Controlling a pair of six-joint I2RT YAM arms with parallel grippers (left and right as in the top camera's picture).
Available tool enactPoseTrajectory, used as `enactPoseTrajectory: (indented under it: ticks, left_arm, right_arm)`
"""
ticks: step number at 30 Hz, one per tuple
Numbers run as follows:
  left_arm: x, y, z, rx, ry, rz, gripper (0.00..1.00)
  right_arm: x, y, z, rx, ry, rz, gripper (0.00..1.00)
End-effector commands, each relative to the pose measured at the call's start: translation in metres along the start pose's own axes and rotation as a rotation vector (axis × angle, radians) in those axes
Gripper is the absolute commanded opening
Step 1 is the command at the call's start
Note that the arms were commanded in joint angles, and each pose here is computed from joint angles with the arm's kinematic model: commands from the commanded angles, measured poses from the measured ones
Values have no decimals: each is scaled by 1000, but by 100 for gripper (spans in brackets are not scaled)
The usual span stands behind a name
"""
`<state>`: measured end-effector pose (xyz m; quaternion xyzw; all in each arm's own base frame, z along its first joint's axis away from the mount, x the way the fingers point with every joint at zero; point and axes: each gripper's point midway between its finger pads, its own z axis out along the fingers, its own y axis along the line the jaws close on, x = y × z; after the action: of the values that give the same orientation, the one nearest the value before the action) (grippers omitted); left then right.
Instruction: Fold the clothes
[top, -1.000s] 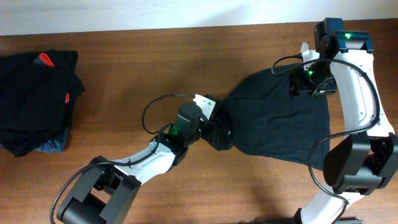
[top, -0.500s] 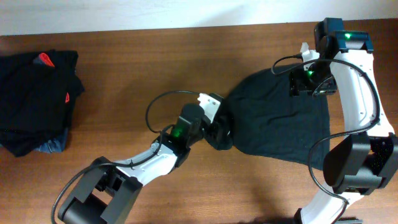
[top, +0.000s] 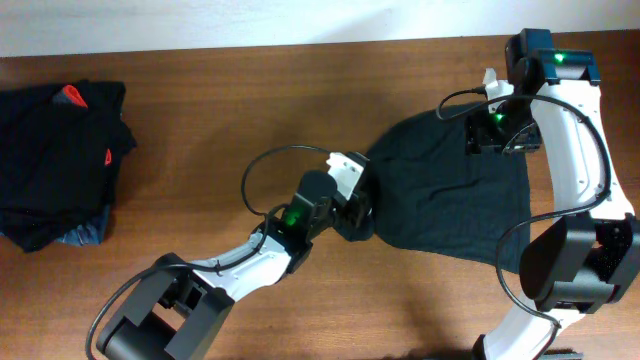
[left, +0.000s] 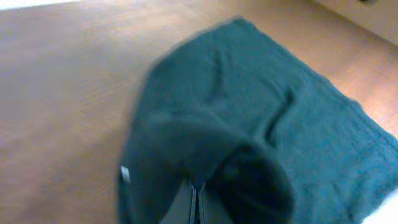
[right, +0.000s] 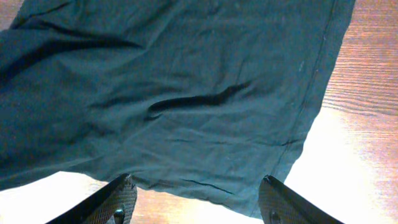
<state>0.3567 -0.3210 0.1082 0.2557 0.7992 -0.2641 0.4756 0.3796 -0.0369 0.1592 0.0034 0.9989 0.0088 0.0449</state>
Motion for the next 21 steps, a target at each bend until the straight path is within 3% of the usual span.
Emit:
enactPoseTrajectory:
  ticks: [1, 4, 8, 12, 21]
  left_arm:
    - [-21, 46, -2, -140, -50, -7, 0]
    - [-29, 75, -10, -202, -46, -24, 0]
    - [-54, 158, -46, -411, 6, 65, 0]
    - [-65, 201, -69, -495, 84, 38, 0]
    - [-37, 209, -80, -505, 227, -11, 0]
  right_arm:
    - [2, 0, 3, -7, 9, 13, 68]
    - [2, 0, 3, -7, 10, 13, 68]
    - [2, 0, 3, -7, 9, 13, 68]
    - [3, 0, 3, -10, 16, 13, 69]
    - [40, 35, 27, -196, 163, -10, 70]
